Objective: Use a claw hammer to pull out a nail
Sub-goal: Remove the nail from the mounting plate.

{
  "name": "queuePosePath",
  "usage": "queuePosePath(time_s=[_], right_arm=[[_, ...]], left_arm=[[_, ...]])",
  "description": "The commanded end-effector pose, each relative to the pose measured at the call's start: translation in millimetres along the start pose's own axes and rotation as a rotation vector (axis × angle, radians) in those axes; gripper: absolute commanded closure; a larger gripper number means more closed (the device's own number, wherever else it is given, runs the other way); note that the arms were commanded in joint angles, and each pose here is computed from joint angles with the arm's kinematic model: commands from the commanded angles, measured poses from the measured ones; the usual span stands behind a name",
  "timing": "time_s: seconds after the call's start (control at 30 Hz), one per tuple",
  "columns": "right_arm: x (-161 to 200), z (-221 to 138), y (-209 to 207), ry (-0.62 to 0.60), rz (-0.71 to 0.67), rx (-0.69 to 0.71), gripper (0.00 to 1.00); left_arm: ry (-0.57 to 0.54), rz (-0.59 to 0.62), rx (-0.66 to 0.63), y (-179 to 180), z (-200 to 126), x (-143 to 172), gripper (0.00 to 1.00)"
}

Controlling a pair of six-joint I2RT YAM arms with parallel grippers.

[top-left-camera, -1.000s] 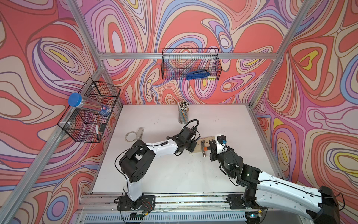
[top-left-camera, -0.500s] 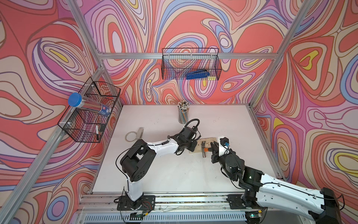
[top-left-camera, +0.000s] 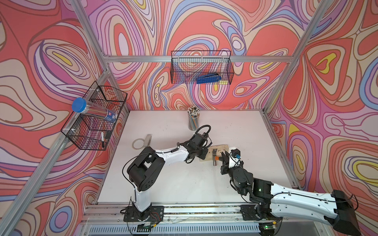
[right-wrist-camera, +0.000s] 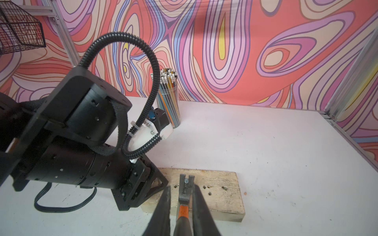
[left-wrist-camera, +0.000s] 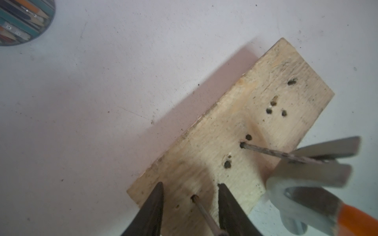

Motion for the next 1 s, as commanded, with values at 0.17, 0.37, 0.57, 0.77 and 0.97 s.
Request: queuePosePath(time_s=[0.17, 0.37, 0.57, 0.77, 0.97], right_arm=[[62, -15, 0, 0.196, -0.025, -0.138, 1.00], [40, -24, -16, 0.098, 0.027, -0.100, 1.00], [23, -26, -19, 0.043, 0.033, -0.084, 1.00], [-8, -34, -28, -0.072, 0.053, -0.076, 1.00], [-37, -46, -42, -0.173, 0.066, -0.064, 1.00]], left_arm=[[0.551, -0.049, -0.237, 53, 25, 132, 0.55], [0.553, -0.047, -0.236, 53, 25, 132, 0.55], [0.555, -0.049, -0.234, 52, 27, 132, 0.56], [0.567, -0.051, -0.240, 54, 26, 136, 0.56], [0.563, -0.055, -0.240, 54, 26, 136, 0.56]])
Point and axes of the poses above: each gripper's point midway between its finger pads, its own z axis out along the fingers, its own y axis along the line the jaws close on, x = y × z, the point moved 7 cm from there along -z, back along the fingers, and after that the axes turned 7 degrees about -z, right-handed, at the moved point
